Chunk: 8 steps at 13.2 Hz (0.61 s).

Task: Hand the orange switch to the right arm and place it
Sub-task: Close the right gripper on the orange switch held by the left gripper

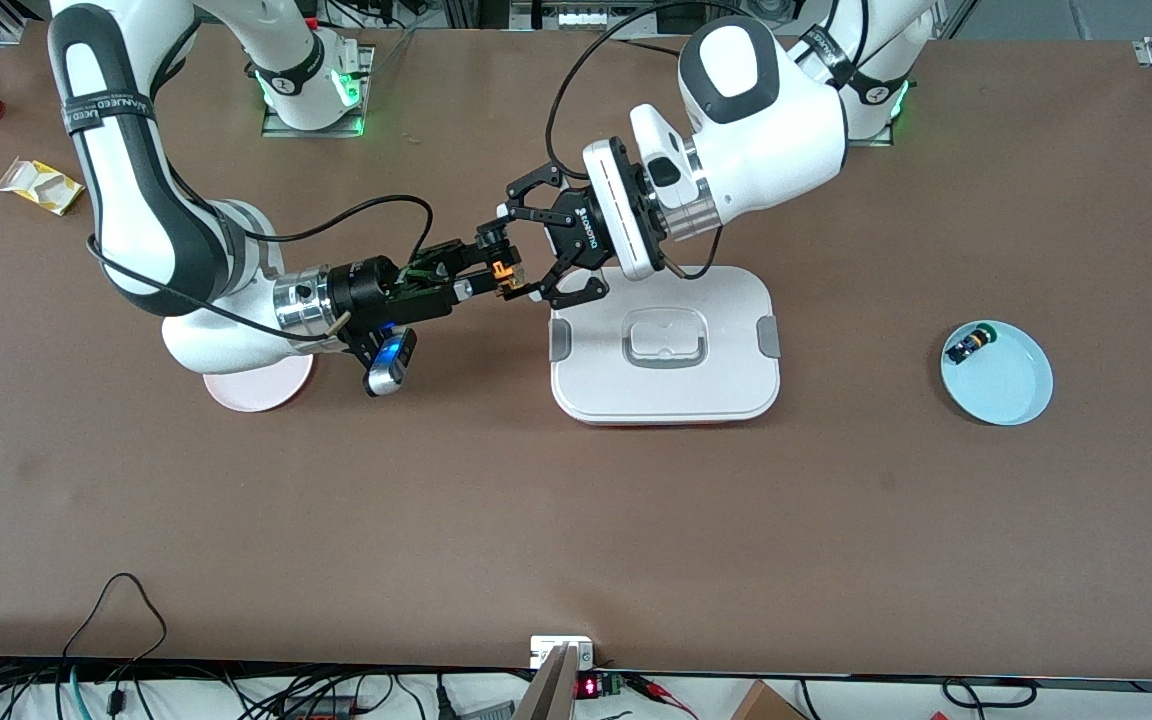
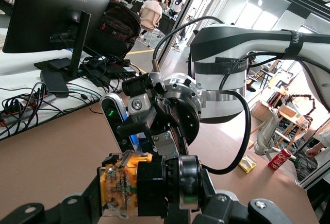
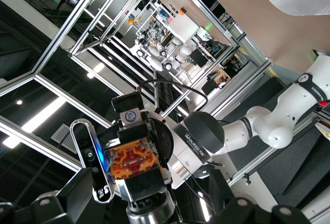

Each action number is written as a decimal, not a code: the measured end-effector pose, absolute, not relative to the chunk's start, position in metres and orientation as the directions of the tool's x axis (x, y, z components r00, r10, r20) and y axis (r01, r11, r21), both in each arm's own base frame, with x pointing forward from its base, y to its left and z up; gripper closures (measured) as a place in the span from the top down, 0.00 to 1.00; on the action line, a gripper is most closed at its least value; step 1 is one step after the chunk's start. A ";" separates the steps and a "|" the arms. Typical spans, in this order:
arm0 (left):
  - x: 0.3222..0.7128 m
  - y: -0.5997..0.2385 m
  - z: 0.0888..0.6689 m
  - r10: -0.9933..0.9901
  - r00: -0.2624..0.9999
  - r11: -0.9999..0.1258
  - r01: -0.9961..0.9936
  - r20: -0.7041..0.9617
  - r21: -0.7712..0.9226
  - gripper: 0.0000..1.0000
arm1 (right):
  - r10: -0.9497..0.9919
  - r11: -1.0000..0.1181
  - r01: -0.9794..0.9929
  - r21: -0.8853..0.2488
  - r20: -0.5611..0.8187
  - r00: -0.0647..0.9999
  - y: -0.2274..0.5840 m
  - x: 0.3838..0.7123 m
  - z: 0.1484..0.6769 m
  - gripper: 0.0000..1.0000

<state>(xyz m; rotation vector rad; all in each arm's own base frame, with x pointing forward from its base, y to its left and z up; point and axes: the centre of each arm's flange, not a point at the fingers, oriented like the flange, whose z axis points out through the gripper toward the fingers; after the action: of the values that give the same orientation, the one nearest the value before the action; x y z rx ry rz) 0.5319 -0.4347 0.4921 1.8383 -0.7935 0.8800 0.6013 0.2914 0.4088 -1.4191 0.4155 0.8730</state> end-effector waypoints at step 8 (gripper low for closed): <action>0.532 -0.435 0.492 -0.151 0.540 -0.372 -0.807 0.828 0.459 0.72 | 0.321 -0.020 -0.751 -0.660 -0.715 0.621 0.287 0.606 0.408 1.00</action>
<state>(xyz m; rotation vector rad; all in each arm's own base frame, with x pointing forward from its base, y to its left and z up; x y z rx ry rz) 0.5319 -0.4346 0.4921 1.8399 -0.7887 0.8785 0.6062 0.2867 0.4080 -1.3357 0.4062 0.8910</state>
